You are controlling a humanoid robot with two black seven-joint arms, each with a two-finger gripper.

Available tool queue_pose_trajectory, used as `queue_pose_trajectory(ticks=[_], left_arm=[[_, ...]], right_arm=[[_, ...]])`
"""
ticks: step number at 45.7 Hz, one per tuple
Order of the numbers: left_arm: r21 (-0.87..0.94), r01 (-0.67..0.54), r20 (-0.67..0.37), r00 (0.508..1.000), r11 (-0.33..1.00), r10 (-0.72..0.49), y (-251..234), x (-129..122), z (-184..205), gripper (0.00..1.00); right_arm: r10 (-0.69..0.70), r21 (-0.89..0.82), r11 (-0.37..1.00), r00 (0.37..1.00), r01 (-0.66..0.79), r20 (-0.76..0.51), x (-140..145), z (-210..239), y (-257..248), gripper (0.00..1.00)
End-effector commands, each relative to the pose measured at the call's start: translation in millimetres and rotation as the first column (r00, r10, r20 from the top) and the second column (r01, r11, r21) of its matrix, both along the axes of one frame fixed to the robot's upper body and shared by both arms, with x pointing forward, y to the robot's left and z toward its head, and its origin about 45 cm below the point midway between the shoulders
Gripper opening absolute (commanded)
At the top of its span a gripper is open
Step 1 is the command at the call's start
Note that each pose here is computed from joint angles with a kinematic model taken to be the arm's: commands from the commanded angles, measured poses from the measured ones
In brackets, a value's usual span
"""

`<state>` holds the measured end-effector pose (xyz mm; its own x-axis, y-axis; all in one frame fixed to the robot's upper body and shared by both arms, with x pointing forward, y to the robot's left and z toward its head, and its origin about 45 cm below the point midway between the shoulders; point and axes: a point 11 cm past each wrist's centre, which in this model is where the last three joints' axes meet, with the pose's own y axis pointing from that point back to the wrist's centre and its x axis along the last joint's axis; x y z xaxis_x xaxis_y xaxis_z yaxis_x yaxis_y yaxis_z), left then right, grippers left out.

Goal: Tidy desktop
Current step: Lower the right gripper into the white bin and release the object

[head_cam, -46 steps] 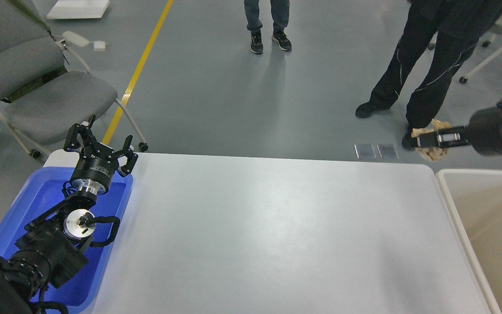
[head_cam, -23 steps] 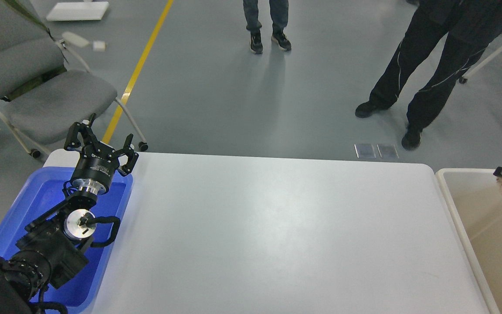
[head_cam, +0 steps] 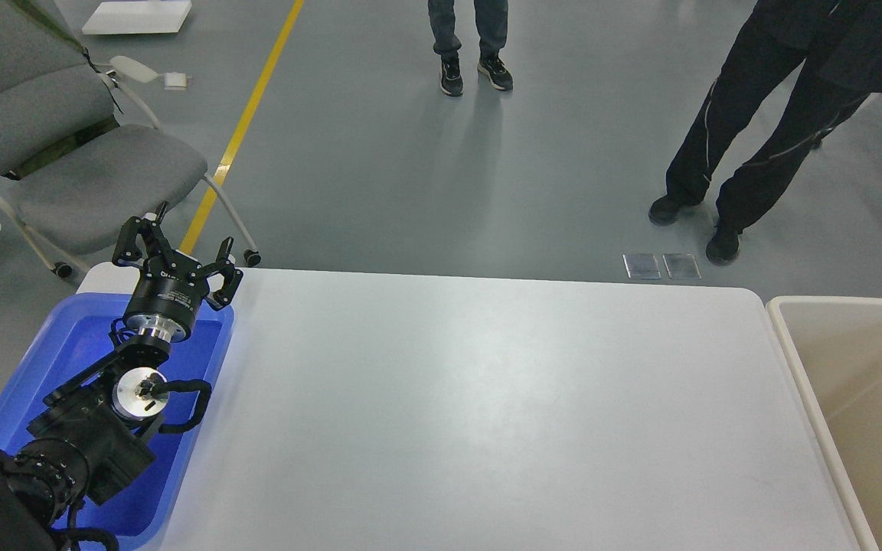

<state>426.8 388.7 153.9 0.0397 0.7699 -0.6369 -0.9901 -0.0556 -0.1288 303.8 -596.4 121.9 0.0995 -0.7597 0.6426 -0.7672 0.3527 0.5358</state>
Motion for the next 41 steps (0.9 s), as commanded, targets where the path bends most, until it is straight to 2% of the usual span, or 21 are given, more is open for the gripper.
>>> queue_pose_trajectory(ticks=[1,8,21,22,25,26,41], left_arm=[[0.000,-0.001,0.000,1.000,1.000,0.001,0.3,-0.1,-0.1,1.00],[0.000,-0.001,0.000,1.000,1.000,0.001,0.3,-0.1,0.0,1.00],[-0.001,0.000,0.001,1.000,1.000,0.000,-0.2,0.1,0.1,1.00],[-0.001,0.000,0.001,1.000,1.000,0.000,-0.2,0.1,0.1,1.00],[0.000,-0.001,0.000,1.000,1.000,0.001,0.3,-0.1,0.0,1.00],[0.000,-0.001,0.000,1.000,1.000,0.001,0.3,-0.1,-0.1,1.00],[0.000,-0.001,0.000,1.000,1.000,0.001,0.3,-0.1,0.0,1.00]], right_arm=[[-0.188,0.026,0.982,0.981,0.187,0.051,-17.7,-33.2,7.1,0.00],[-0.276,0.026,0.961,0.956,0.274,0.099,-18.8,-36.8,8.9,0.00],[-0.279,0.023,0.960,0.953,0.279,0.115,-14.7,-33.6,9.3,0.00],[-0.281,0.023,0.960,0.953,0.280,0.117,-14.8,-33.5,9.1,0.11],[-0.293,0.015,0.956,0.947,0.294,0.130,-14.7,-31.4,7.3,0.88],[-0.299,0.011,0.954,0.944,0.300,0.137,-14.3,-30.3,6.6,0.98],[-0.299,0.011,0.954,0.944,0.300,0.137,-12.1,-35.7,14.3,0.99]])
